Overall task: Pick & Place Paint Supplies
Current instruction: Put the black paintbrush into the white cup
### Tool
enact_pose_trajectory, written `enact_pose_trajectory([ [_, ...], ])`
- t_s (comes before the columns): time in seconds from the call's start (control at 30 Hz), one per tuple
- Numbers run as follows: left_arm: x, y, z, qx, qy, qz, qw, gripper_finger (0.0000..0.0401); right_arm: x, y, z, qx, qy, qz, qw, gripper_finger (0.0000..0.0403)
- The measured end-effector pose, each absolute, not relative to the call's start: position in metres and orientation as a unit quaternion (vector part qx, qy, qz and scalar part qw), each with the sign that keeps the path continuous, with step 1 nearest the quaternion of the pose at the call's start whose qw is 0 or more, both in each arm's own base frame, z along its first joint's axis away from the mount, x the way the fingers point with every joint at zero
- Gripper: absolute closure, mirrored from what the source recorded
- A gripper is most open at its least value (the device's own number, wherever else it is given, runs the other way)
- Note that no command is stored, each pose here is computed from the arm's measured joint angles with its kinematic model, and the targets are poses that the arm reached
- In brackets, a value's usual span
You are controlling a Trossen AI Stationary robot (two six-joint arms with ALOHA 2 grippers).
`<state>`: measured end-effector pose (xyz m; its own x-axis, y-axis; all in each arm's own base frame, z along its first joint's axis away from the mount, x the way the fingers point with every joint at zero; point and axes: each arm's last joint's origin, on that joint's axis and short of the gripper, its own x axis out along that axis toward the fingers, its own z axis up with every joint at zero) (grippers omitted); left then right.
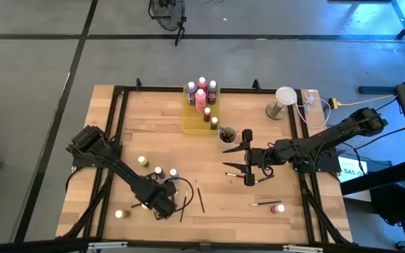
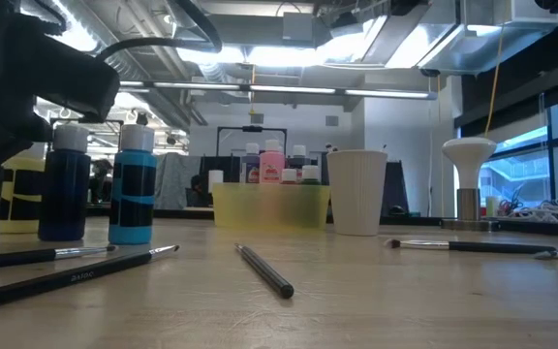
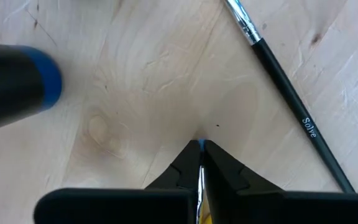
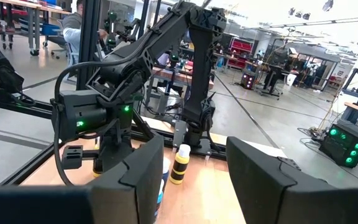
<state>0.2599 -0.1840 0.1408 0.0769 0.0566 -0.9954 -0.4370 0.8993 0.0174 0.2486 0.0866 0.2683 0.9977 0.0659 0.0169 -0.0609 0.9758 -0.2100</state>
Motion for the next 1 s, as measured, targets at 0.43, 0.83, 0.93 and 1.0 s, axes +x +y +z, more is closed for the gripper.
enact_pose_trajectory([
  [0.43,0.260,-0.182,0.141,-0.129,0.644,0.187,0.731,0.0397,0.249,0.087,0.268,-0.105,-0.012,0.032,0.994,0.0225],
  [0.83,0.257,-0.176,0.152,-0.108,0.619,0.206,0.751,0.0398,0.249,0.087,0.268,-0.105,-0.012,0.032,0.994,0.0225],
  [0.93,0.257,-0.176,0.153,-0.108,0.619,0.205,0.750,0.0398,0.249,0.087,0.268,-0.105,-0.012,0.032,0.994,0.0225],
  [1.0,0.257,-0.176,0.153,-0.108,0.619,0.204,0.750,0.0398,0.249,0.087,0.268,-0.105,-0.012,0.032,0.994,0.0225],
])
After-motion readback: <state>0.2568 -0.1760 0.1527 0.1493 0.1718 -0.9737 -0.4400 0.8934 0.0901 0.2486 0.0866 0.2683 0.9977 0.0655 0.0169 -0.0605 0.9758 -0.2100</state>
